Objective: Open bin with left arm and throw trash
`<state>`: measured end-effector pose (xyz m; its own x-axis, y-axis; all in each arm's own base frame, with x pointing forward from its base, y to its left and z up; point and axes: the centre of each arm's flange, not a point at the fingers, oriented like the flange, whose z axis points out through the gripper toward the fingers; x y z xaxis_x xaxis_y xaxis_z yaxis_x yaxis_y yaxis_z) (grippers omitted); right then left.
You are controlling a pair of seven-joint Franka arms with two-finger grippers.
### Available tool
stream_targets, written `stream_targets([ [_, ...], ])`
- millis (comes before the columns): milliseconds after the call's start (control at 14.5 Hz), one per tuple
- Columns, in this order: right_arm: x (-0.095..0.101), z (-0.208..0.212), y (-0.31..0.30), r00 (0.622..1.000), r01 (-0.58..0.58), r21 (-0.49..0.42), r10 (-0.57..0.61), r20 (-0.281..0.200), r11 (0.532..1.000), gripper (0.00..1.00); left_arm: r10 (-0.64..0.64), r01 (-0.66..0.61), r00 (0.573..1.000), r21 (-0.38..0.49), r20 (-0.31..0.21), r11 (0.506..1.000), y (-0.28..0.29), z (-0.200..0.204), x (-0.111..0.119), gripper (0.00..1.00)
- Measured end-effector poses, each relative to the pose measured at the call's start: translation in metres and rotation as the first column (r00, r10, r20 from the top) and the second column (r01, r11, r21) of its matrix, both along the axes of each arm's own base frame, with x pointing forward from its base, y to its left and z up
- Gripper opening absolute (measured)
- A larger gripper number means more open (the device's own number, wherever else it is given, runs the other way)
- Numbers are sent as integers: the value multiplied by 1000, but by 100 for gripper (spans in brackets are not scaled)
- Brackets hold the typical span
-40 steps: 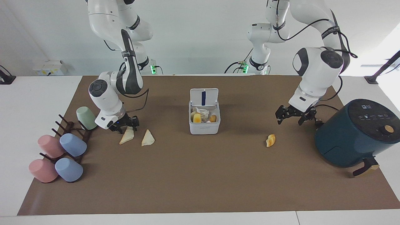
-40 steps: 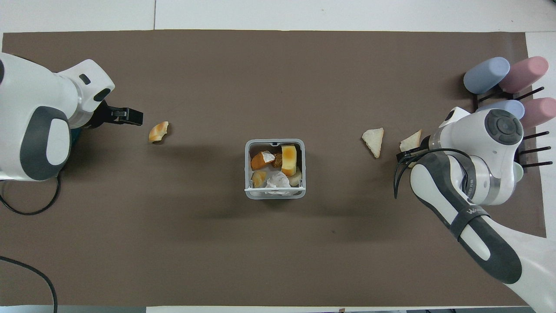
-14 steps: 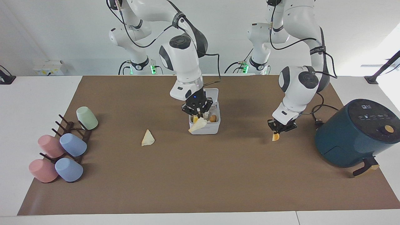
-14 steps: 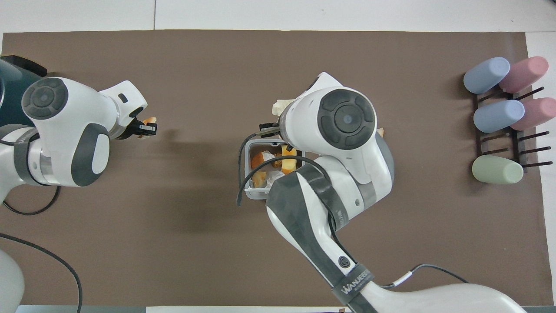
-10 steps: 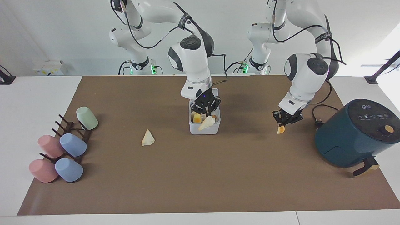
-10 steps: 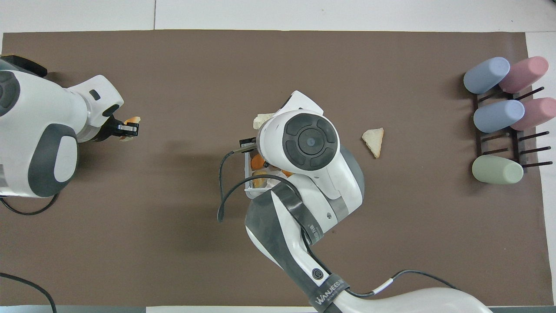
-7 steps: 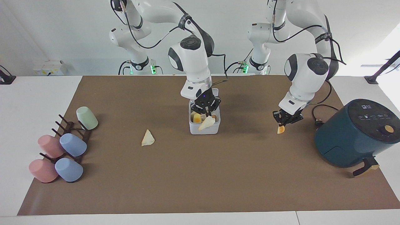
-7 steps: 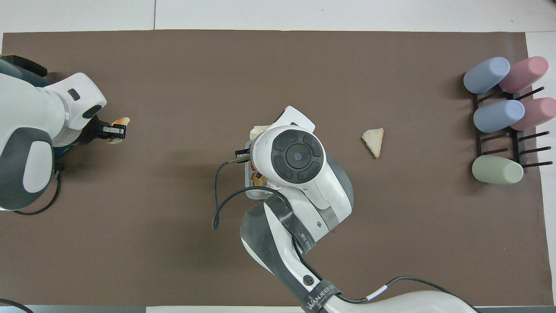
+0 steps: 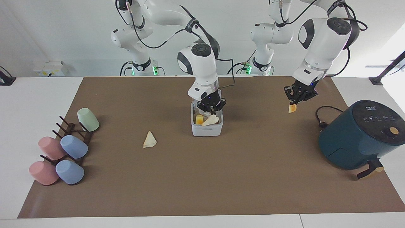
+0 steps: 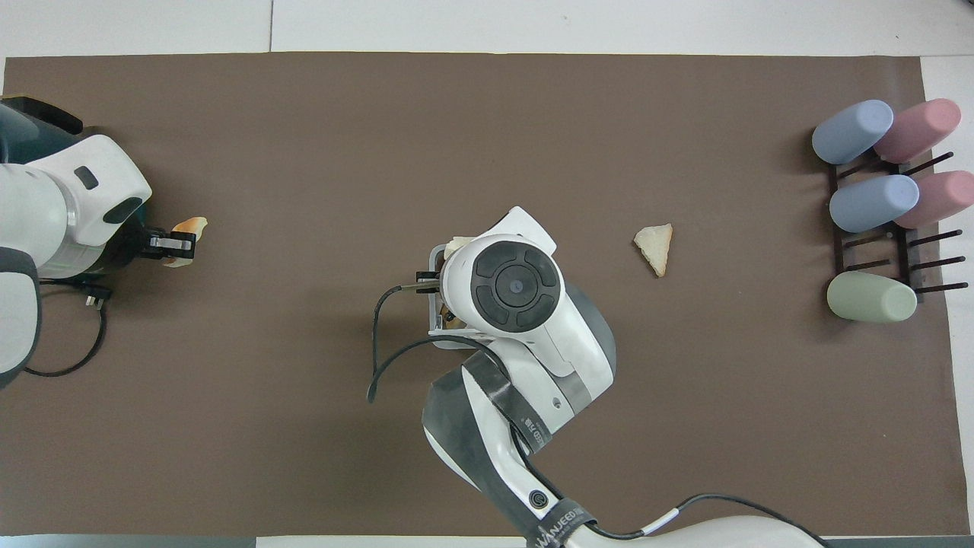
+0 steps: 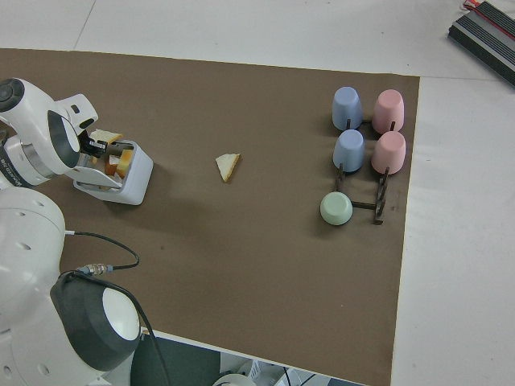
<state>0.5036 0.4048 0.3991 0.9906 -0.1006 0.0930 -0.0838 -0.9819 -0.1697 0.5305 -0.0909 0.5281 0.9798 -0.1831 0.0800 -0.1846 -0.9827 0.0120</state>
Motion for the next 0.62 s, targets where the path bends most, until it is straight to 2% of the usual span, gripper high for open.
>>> stream_targets([
  [207,-3,-2,-3,999,44,-7,-45,-22,999,11,7,-7,1000,-1,-1,1000,-8,0,-1,7],
  [276,-2,-1,-4,999,49,-7,-49,-22,999,16,3,-3,1000,-1,-1,1000,-11,0,-2,7],
  [622,8,5,-15,997,74,1,-74,-8,997,68,1,-1,1000,-3,1,1000,-28,0,-5,7],
])
